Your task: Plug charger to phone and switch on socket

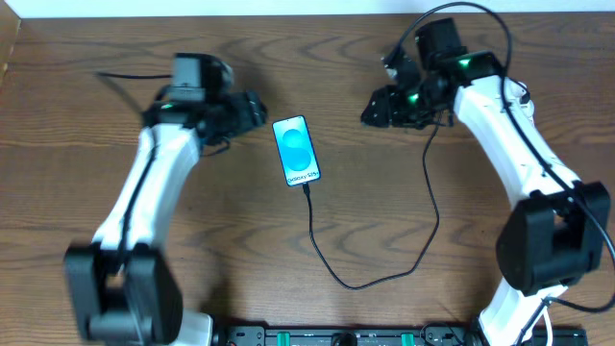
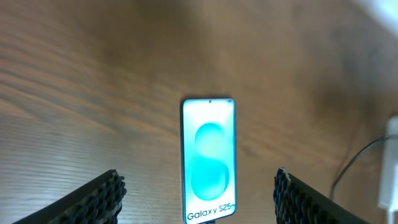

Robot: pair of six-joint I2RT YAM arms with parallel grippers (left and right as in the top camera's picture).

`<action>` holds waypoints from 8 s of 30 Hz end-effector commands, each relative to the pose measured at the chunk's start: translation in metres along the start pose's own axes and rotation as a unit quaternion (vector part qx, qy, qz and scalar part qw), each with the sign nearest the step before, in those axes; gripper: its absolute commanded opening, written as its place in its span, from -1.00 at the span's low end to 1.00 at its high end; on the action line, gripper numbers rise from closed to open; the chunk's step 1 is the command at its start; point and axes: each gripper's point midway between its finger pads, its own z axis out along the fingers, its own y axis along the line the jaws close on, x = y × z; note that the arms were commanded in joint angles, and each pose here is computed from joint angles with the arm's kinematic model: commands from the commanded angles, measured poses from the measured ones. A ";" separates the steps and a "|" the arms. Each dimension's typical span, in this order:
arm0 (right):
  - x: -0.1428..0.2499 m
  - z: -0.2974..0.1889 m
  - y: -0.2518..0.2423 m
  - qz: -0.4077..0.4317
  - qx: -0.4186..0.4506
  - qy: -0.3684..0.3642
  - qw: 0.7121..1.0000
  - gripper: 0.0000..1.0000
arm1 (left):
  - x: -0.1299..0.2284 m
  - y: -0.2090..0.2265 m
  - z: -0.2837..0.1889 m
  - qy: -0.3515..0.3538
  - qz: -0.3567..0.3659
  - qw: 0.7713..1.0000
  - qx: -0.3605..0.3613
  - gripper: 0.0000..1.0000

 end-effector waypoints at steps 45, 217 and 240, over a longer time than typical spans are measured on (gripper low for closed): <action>-0.005 -0.122 -0.085 0.080 0.095 -0.099 0.987 0.11 | -0.030 -0.010 -0.091 -0.117 0.011 0.993 0.019 0.59; 0.020 -0.122 -0.353 0.344 0.213 -0.150 0.902 -0.98 | -0.030 -0.010 -0.091 -0.117 0.011 0.993 0.019 0.60; -0.004 -0.095 -0.354 0.271 0.213 -0.154 0.926 -0.98 | -0.030 -0.010 -0.091 -0.117 0.011 0.993 0.019 0.61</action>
